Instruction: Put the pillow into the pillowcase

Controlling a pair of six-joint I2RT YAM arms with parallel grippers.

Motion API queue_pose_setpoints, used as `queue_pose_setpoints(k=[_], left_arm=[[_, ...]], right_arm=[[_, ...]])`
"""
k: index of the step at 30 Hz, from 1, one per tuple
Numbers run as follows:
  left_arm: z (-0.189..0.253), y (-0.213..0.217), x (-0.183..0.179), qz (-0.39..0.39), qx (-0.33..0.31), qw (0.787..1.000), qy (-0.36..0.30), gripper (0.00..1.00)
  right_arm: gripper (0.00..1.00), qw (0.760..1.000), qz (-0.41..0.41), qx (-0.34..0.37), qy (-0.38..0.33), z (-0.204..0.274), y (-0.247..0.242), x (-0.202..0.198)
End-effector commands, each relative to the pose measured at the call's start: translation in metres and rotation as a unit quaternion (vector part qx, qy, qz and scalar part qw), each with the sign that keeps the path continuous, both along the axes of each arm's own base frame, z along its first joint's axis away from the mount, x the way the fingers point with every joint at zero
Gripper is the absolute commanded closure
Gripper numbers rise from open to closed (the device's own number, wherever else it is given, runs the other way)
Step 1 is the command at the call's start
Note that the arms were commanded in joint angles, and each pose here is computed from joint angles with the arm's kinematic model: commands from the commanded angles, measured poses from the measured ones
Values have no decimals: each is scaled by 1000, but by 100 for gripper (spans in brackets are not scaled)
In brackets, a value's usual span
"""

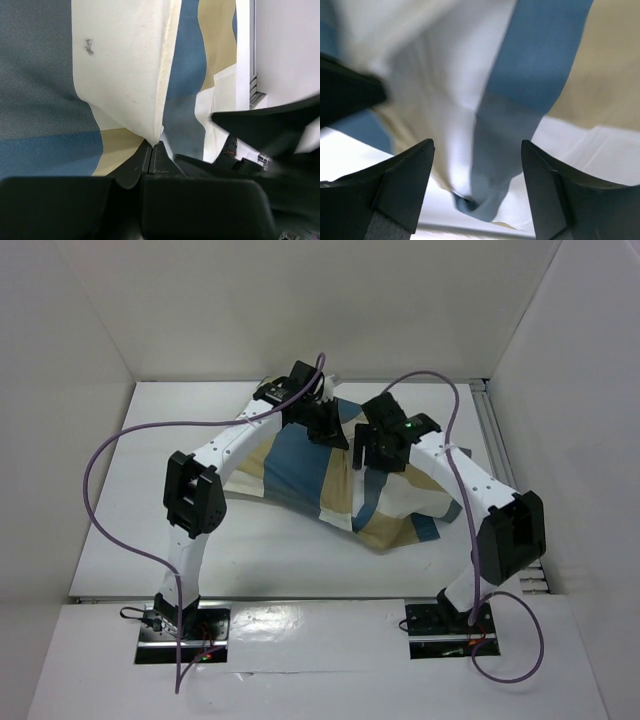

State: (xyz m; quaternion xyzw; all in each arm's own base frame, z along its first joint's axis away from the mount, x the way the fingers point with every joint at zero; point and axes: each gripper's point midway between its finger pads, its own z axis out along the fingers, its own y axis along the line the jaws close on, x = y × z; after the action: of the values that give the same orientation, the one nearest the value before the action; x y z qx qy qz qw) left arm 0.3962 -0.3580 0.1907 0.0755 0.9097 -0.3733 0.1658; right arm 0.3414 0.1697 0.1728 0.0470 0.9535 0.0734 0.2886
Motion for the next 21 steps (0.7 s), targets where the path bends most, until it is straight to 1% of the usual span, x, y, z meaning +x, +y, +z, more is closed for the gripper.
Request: queue_pose_setpoints(k=[1, 3, 4, 5, 6, 7, 9, 10, 13, 19, 21], left_arm=[[29, -5, -6, -10, -34, 999, -12, 100], [28, -2, -10, -13, -30, 999, -11, 100], [27, -1, -8, -13, -26, 999, -16, 100], [21, 1, -11, -13, -20, 1000, -6, 100], [26, 2, -11, -9, -19, 1000, -13, 100], [22, 3, -12, -9, -17, 1000, -9, 100], [22, 3, -12, -9, -17, 1000, -9, 100], [22, 3, -12, -9, -17, 1000, -9, 100], [22, 3, -12, -9, -17, 1000, -9, 100], [23, 2, -13, -12, -20, 1000, -7, 100], [23, 2, -13, -12, -20, 1000, -7, 100]], right_arm=[[22, 995, 16, -66, 78, -46, -15, -31], [22, 993, 21, -76, 93, -57, -17, -34], [27, 992, 35, -71, 103, -60, -13, -37], [44, 992, 39, -69, 98, -60, -9, -36], [58, 991, 37, -76, 104, -63, -12, -37], [73, 991, 34, -80, 97, -58, -13, -34], [98, 992, 12, -91, 80, -44, -18, -26], [98, 995, 8, -82, 53, -26, -16, -18], [98, 998, 0, -64, 17, 4, -14, -13], [100, 999, -10, -33, -14, 28, -7, -5], [100, 999, -13, -9, -28, 41, -2, -5]])
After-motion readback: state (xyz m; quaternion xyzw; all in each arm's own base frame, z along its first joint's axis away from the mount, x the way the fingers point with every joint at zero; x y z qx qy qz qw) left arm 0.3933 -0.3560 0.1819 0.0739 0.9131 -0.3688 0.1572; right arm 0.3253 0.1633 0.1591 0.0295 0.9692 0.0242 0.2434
